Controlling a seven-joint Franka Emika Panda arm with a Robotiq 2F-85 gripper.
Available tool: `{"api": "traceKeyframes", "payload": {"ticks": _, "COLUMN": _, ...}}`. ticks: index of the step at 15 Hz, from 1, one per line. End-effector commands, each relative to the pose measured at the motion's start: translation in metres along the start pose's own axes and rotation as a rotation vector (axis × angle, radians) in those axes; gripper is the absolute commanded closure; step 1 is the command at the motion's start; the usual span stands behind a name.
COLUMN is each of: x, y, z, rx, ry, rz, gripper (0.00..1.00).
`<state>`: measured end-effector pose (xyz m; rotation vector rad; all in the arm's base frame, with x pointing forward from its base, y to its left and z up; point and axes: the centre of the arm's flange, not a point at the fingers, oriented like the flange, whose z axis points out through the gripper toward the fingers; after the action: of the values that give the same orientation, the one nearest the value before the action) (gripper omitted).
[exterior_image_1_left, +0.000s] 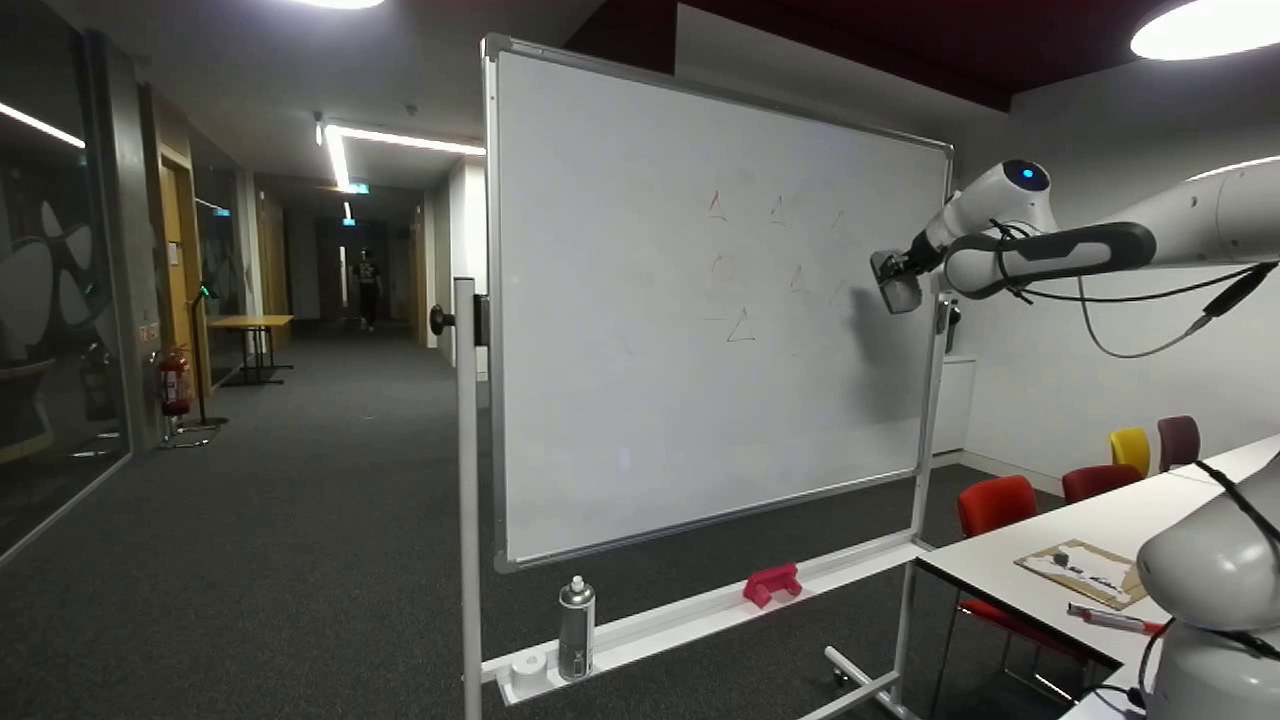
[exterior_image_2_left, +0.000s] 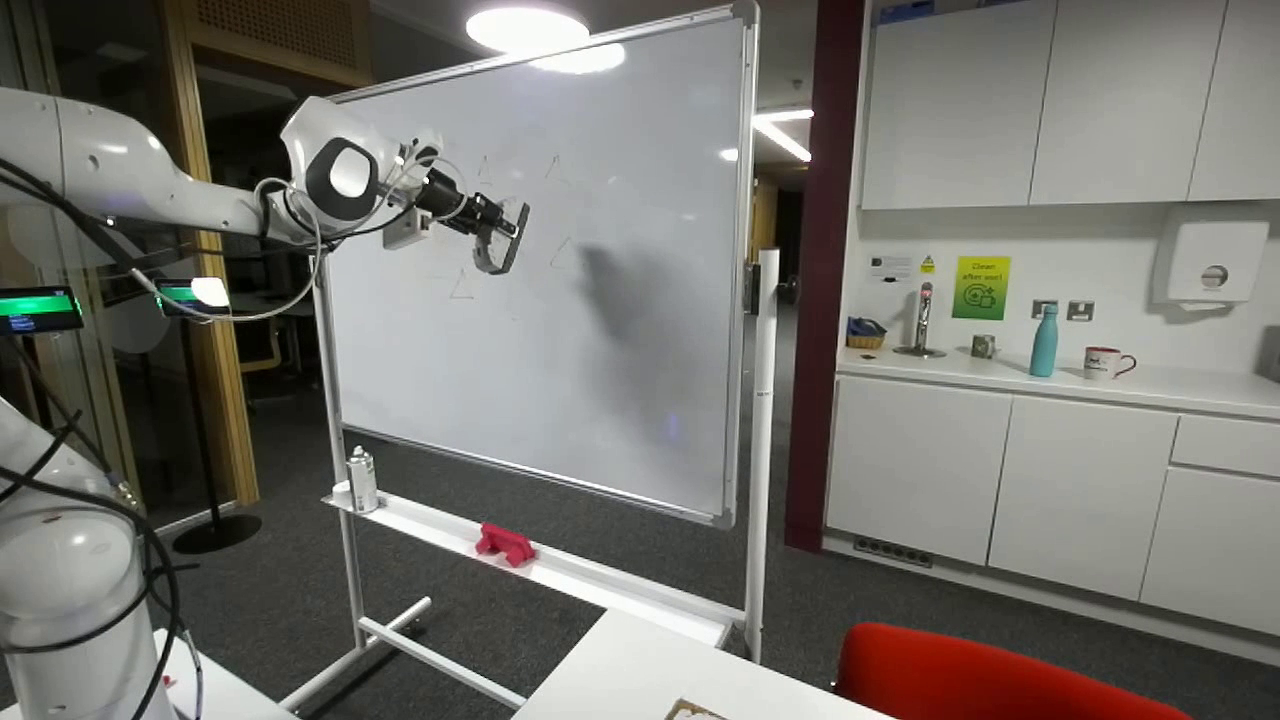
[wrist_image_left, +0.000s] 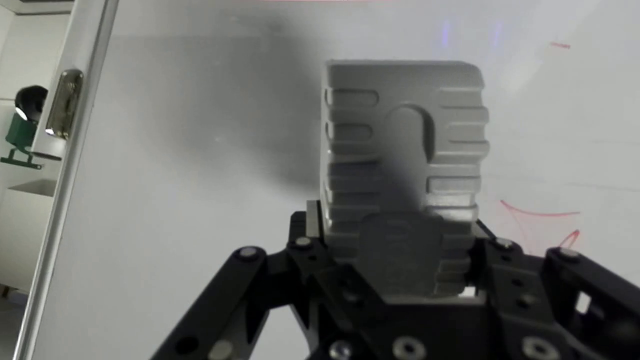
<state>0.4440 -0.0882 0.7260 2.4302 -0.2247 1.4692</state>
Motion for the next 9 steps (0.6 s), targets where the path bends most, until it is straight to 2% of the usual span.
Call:
{"api": "traceKeyframes", "payload": {"ticks": 1, "x": 0.037, "y": 0.011, "z": 0.007, "rx": 0.048, "ry": 0.087, "rz": -0.014, "gripper": 0.65}}
{"api": "traceKeyframes", "payload": {"ticks": 3, "x": 0.041, "y": 0.012, "z": 0.012, "rx": 0.038, "ry": 0.087, "rz": 0.019, "gripper": 0.65}}
{"api": "traceKeyframes", "payload": {"ticks": 4, "x": 0.023, "y": 0.007, "z": 0.003, "rx": 0.025, "ry": 0.052, "rz": 0.013, "gripper": 0.65}}
{"api": "traceKeyframes", "payload": {"ticks": 5, "x": 0.023, "y": 0.007, "z": 0.006, "rx": 0.026, "ry": 0.049, "rz": 0.014, "gripper": 0.4}}
{"api": "traceKeyframes", "payload": {"ticks": 7, "x": 0.02, "y": 0.005, "z": 0.009, "rx": 0.027, "ry": 0.041, "rz": 0.013, "gripper": 0.4}}
{"api": "traceKeyframes", "payload": {"ticks": 8, "x": 0.02, "y": 0.005, "z": 0.009, "rx": 0.027, "ry": 0.041, "rz": 0.013, "gripper": 0.65}}
{"api": "traceKeyframes", "payload": {"ticks": 9, "x": 0.017, "y": 0.003, "z": 0.009, "rx": 0.047, "ry": 0.076, "rz": 0.0, "gripper": 0.65}}
